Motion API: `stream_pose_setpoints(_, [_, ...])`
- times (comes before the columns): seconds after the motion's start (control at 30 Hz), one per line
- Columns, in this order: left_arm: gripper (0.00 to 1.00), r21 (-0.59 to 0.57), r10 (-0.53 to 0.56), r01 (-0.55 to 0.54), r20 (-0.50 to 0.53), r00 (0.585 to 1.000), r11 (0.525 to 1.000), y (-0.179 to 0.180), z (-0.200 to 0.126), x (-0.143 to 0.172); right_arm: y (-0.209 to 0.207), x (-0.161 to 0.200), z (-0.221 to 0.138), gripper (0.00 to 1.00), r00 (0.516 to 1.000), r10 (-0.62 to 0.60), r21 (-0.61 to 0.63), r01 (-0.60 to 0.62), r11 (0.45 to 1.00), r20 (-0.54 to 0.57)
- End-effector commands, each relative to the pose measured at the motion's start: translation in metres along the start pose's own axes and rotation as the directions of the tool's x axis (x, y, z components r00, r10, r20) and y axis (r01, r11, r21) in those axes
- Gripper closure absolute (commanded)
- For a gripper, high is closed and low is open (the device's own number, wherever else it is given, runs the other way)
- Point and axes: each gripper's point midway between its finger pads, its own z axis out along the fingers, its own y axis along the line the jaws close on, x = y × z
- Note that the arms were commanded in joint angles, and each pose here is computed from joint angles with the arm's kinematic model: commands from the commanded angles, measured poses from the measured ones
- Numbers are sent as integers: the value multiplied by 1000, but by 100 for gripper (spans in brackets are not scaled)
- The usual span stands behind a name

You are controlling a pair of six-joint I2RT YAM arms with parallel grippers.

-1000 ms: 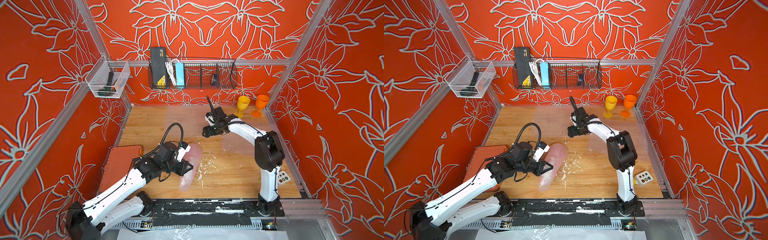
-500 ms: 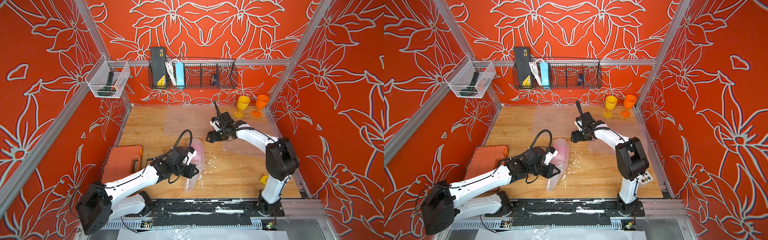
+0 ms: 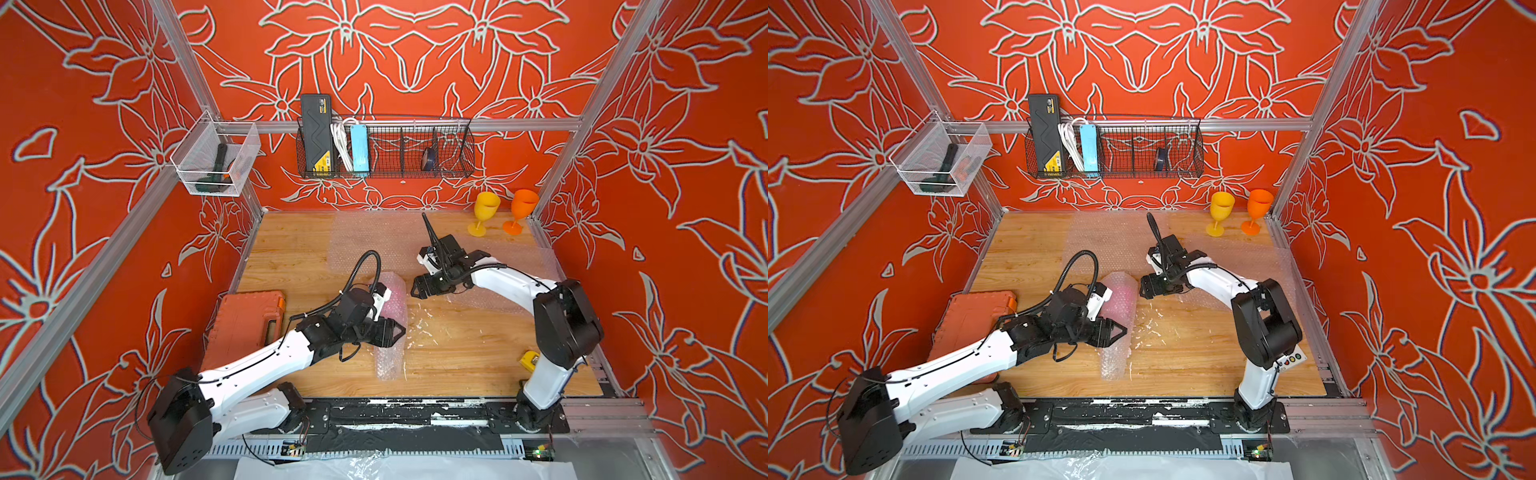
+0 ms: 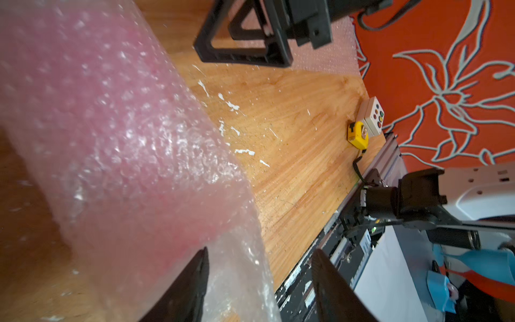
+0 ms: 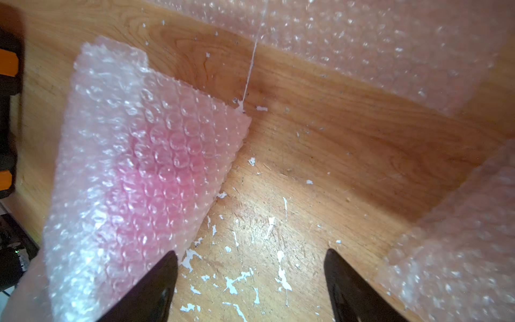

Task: Unpack wine glasses from bubble wrap
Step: Place the bubble wrap at the center of the board.

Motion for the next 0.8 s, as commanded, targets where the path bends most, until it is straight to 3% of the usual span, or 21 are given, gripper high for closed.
stream_pose_setpoints(0.0, [40, -131, -40, 57, 126, 991, 990, 28, -29, -27, 3, -4, -23, 17, 998, -43, 33, 42, 999, 44])
stream_pose_setpoints(0.17, [42, -149, -112, 152, 246, 963, 977, 61, -55, -45, 25, -11, -40, 17, 992, -95, 7, 94, 996, 89])
stream_pose_setpoints(0.33, [44, -205, -141, 192, 239, 961, 960, 89, -50, -42, 66, -11, -38, 17, 977, -192, -8, 194, 981, 89])
stream_pose_setpoints(0.5, [45, -221, -201, 259, 254, 946, 940, 122, -45, -37, 98, -2, -21, 18, 950, -310, 79, 306, 949, 45])
stream_pose_setpoints(0.77, [46, -130, -334, 385, 300, 894, 914, 154, -48, -32, 141, 6, 9, 20, 868, -496, 254, 488, 835, -37])
